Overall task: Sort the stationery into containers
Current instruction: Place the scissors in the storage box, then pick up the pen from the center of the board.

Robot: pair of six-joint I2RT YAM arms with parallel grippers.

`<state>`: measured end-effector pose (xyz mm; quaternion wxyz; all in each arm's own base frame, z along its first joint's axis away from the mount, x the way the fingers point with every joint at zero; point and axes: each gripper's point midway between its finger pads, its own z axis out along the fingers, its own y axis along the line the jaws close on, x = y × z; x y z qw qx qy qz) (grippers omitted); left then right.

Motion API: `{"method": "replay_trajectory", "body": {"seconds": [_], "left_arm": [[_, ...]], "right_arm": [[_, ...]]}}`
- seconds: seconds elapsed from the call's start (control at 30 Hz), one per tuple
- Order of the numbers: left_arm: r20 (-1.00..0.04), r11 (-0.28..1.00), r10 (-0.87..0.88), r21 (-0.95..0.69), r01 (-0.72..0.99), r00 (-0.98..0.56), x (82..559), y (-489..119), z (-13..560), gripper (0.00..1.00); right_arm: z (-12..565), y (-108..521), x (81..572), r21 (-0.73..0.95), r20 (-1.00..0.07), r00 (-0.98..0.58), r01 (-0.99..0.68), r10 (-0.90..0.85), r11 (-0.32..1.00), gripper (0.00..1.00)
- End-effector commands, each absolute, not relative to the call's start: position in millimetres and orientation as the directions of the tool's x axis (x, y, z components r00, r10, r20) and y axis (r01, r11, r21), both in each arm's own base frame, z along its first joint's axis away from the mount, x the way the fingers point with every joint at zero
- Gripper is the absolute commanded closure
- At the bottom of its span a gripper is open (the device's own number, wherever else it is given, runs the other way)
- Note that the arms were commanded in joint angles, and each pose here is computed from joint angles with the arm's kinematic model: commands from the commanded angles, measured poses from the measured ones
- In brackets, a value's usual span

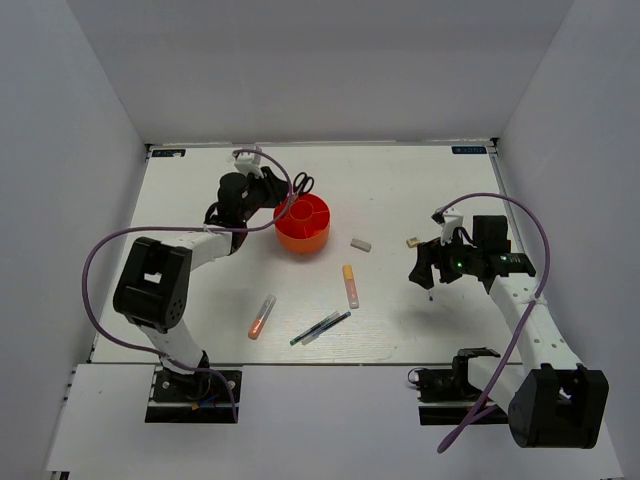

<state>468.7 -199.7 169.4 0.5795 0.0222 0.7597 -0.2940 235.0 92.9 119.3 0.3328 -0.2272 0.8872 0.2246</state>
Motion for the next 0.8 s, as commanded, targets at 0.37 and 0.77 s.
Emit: {"method": "replay_trajectory", "body": {"seconds": [0.37, 0.77], "left_arm": [[-0.922, 0.83, -0.287, -0.374, 0.413, -0.259, 438, -190, 223, 0.88], [-0.363, 0.975, 0.185, -0.051, 0.217, -0.913, 227, -147, 113, 0.37]], "right_arm": [[137, 94, 239, 0.232, -0.733, -0.633, -0.577, -0.249, 0.783, 0.11], [139, 104, 233, 0.307, -0.703, -0.668, -0.594, -0.244, 0.744, 0.16]]}}
